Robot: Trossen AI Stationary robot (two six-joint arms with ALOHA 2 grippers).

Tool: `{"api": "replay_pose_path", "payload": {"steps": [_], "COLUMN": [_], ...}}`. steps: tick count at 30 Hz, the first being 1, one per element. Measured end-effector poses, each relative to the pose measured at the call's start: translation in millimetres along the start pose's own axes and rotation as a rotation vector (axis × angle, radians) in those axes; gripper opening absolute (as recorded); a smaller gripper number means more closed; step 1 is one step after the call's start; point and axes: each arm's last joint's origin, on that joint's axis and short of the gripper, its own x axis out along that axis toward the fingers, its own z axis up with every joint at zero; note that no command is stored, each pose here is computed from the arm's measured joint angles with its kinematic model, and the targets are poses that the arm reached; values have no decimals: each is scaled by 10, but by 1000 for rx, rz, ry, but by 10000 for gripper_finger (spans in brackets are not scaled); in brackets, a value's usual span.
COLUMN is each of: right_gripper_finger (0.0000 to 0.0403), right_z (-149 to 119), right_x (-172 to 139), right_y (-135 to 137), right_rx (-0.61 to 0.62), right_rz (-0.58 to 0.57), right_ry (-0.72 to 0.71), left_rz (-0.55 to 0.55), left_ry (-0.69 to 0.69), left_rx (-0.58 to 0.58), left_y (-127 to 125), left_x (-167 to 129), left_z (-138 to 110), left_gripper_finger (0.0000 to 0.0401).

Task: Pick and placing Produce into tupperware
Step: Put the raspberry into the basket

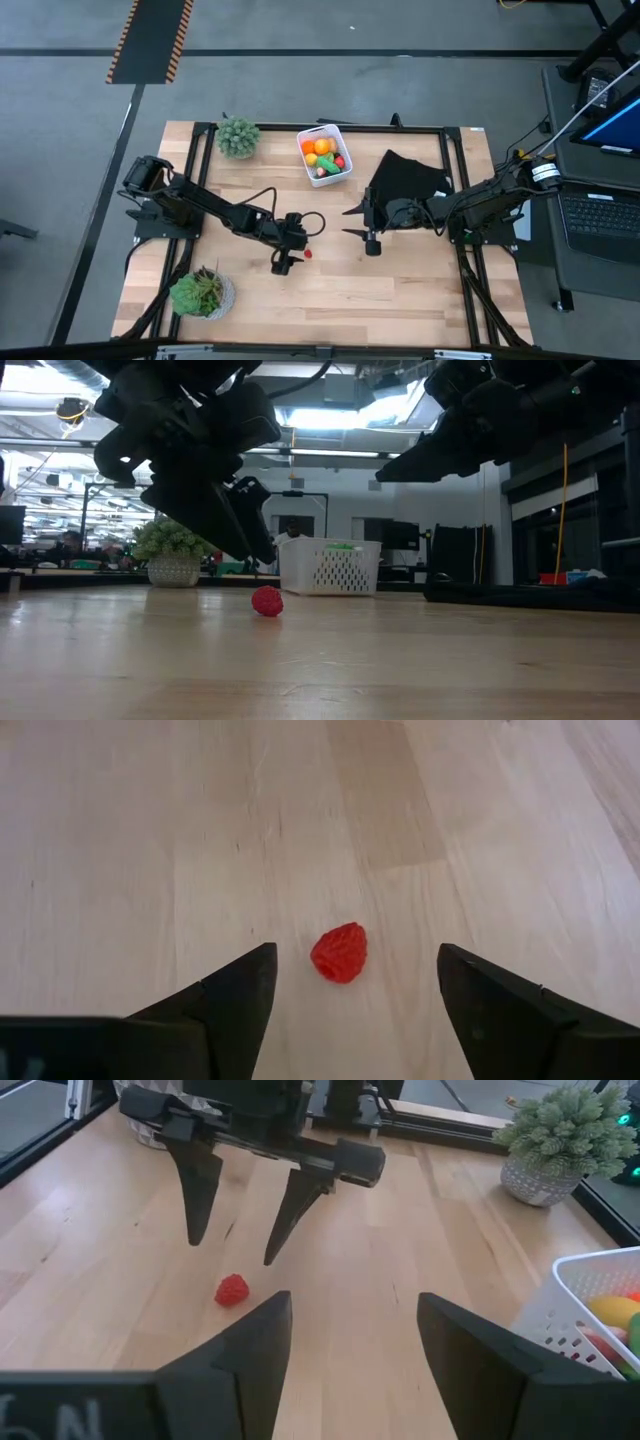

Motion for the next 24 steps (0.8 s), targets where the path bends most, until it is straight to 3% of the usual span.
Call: {"api": "replay_pose_path", "payload": {"steps": [13, 24], "right_gripper_finger": [218, 218], "right_z": [1, 1], "right_x": [0, 0], "right_y": [0, 0], "right_rx": [1, -1], "right_rz": [0, 0], "right_ry": [-1, -1], "left_rz": [31, 26], "left_ry": [93, 57], "left_rx": [63, 64], "left_y": [18, 13], "left_x": [287, 364], "left_z": [-175, -167], "left_gripper_finger": [257, 256]}}
